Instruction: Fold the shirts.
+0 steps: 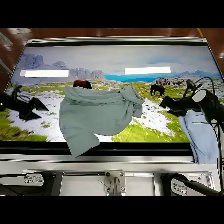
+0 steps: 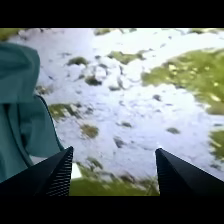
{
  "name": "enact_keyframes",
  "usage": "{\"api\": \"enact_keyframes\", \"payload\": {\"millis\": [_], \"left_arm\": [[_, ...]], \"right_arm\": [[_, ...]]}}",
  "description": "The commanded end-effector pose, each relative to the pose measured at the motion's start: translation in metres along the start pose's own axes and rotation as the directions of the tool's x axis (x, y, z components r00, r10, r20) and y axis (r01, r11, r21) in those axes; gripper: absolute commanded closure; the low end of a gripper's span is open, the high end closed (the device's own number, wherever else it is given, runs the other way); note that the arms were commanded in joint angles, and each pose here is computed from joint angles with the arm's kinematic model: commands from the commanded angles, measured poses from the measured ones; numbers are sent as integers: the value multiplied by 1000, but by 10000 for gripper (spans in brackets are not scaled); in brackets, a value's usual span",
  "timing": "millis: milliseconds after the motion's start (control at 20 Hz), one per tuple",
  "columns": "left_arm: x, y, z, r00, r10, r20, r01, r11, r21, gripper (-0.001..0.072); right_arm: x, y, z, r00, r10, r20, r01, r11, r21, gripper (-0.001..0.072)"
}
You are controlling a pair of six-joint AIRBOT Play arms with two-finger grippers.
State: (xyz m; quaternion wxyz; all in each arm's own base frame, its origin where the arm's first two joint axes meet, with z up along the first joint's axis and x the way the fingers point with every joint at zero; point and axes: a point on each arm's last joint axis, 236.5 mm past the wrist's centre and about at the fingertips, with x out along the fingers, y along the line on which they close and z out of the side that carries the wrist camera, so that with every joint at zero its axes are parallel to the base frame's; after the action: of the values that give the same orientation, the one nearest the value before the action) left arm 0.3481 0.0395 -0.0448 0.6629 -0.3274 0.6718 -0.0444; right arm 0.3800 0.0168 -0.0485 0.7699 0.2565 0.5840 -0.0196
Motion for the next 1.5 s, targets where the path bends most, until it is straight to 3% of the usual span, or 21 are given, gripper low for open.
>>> {"api": "enact_keyframes", "payload": {"millis": [0, 200, 550, 600, 750, 800, 900, 1150, 1450], "left_arm": [[35, 17, -52, 989, -69, -127, 61, 996, -62, -12], [70, 3, -43, 993, -107, -41, 103, 991, -79, -12], [112, -11, -50, 993, -63, -104, 61, 998, -24, 1], [114, -11, -49, 993, -58, -98, 55, 998, -29, 119], [113, -13, -40, 996, -58, -65, 56, 998, -24, 378], [111, -14, -38, 996, -59, -59, 60, 998, 0, 542], [105, -19, -32, 997, -62, -39, 64, 996, 56, 654], [79, -38, -15, 996, -81, 48, 72, 984, 162, 665], [57, -56, -10, 987, -114, 110, 87, 970, 226, 665]], "right_arm": [[18, 5, -50, 987, 81, -135, -79, 997, 26, 88], [31, 19, -67, 982, 96, -160, -96, 995, 7, 80], [58, 64, -116, 948, 115, -295, -144, 987, -77, 79], [62, 74, -125, 941, 128, -312, -160, 984, -79, 31], [69, 95, -131, 935, 172, -309, -199, 978, -60, 26], [69, 101, -129, 935, 197, -297, -217, 976, -37, 26], [68, 114, -120, 932, 251, -260, -255, 967, 21, 26], [75, 127, -120, 912, 314, -263, -291, 949, 122, 28], [101, 145, -134, 926, 294, -237, -270, 954, 129, 29]]}}
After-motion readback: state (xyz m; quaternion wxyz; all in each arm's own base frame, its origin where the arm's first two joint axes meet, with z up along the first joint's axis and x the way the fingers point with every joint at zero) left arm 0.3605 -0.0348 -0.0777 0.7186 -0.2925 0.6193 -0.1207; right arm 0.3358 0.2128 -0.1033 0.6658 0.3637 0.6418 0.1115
